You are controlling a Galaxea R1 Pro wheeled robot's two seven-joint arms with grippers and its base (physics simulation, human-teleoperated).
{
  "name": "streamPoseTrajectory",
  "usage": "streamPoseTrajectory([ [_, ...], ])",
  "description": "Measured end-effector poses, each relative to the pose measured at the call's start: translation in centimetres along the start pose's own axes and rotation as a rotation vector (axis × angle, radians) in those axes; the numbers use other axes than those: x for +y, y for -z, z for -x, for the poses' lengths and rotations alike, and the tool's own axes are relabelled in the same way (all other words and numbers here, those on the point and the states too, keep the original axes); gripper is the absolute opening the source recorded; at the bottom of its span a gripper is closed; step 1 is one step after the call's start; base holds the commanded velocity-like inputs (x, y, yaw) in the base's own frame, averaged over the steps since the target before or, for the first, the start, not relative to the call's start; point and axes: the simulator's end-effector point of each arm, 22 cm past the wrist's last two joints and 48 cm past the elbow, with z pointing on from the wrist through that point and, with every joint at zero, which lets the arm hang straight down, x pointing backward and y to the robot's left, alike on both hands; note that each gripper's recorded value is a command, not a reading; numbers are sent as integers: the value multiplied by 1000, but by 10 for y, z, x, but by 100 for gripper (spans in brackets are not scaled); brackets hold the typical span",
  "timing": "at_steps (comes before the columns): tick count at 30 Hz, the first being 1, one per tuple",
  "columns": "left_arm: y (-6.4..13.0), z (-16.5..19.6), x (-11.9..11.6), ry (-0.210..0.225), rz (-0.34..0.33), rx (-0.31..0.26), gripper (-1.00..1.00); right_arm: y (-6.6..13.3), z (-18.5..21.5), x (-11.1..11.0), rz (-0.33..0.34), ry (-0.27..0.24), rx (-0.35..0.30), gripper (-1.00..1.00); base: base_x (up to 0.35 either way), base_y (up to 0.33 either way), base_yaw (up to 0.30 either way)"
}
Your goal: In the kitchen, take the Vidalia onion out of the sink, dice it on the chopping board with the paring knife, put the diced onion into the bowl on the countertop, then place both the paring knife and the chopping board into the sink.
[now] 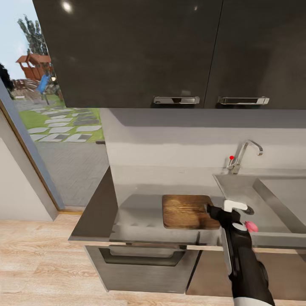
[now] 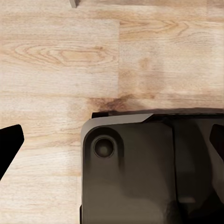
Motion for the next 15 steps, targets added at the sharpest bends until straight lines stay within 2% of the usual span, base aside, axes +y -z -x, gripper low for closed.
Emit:
streamPoseTrajectory([
  [10, 0, 0, 0, 0, 0, 0, 100, 28, -36, 5, 99, 44, -44, 100, -12, 0, 0],
  [15, 0, 0, 0, 0, 0, 1, 100, 39, -49, 1, 109, 61, -64, 100, -228, 0, 0],
])
